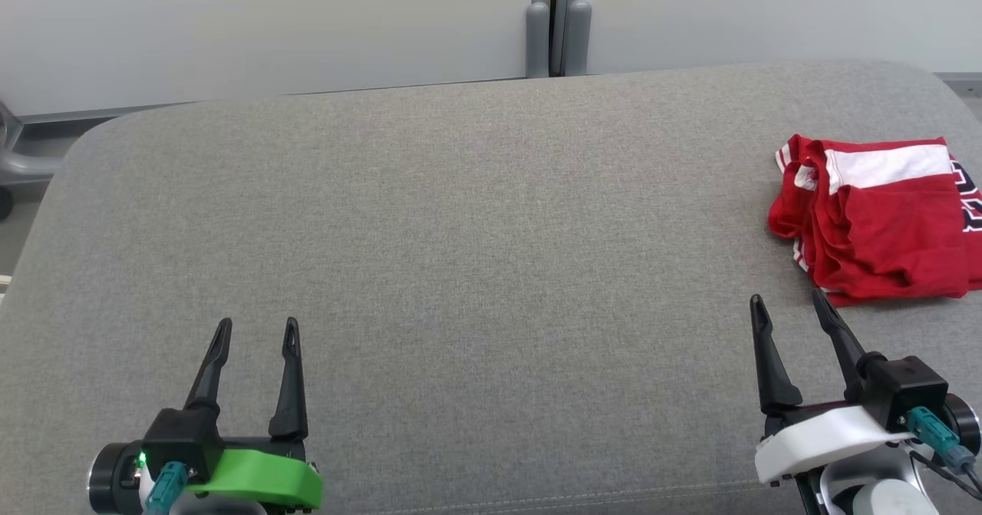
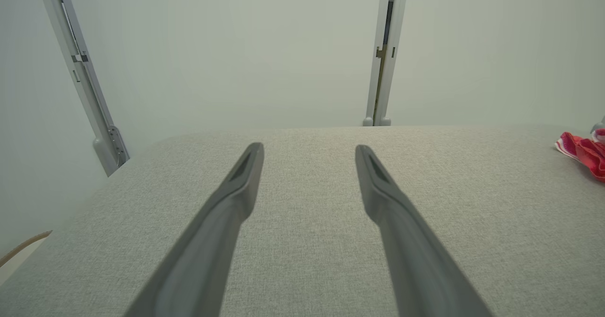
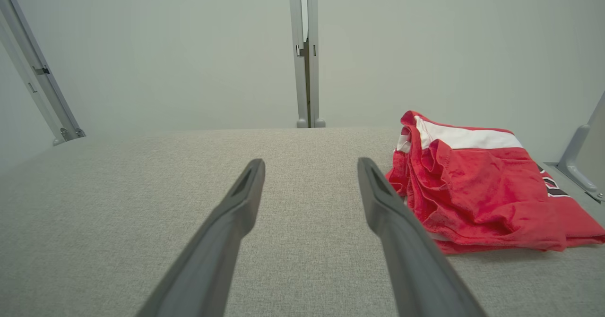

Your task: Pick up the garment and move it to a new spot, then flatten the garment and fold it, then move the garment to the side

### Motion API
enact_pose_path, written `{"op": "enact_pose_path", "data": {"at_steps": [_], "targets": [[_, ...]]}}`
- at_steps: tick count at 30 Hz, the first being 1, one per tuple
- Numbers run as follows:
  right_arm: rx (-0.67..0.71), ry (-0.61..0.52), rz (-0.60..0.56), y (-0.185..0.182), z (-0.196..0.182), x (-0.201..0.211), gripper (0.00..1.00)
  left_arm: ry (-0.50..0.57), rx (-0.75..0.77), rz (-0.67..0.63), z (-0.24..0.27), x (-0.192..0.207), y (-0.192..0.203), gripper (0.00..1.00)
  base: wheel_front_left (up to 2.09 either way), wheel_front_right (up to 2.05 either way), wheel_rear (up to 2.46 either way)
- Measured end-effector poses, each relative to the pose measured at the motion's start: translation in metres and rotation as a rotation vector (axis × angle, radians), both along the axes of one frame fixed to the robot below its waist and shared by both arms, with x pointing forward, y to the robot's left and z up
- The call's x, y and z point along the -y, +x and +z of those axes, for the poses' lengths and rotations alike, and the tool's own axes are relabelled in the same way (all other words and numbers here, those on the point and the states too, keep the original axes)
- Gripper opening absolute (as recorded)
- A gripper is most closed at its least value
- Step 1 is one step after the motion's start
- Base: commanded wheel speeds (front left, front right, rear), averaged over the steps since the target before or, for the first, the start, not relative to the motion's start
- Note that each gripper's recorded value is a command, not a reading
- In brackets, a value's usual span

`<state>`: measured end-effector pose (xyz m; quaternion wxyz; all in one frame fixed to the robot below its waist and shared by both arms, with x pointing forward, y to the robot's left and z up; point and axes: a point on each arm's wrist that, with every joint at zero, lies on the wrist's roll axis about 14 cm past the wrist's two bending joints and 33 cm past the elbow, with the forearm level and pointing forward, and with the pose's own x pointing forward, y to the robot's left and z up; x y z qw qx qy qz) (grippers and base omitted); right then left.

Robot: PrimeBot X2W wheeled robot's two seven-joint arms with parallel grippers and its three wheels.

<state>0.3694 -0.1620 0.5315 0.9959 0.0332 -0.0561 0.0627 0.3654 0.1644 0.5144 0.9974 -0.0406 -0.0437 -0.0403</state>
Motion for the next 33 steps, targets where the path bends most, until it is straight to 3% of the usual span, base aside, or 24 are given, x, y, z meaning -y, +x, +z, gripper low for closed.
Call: {"op": "enact_pose_path", "data": {"at_steps": [32,33], "targets": [[-0.008,0.009,-0.007,0.0003,-0.0014,0.0013,1.0,0.003,-0.017,0.005,-0.0043,0.0018,0.0008,1.0,0.0,0.0,0.0],[-0.008,0.009,-0.006,0.0005,-0.0016,0.0012,0.0,0.002,-0.016,0.008,-0.004,0.0013,0.0011,0.0,0.0,0.0,0.0]]}}
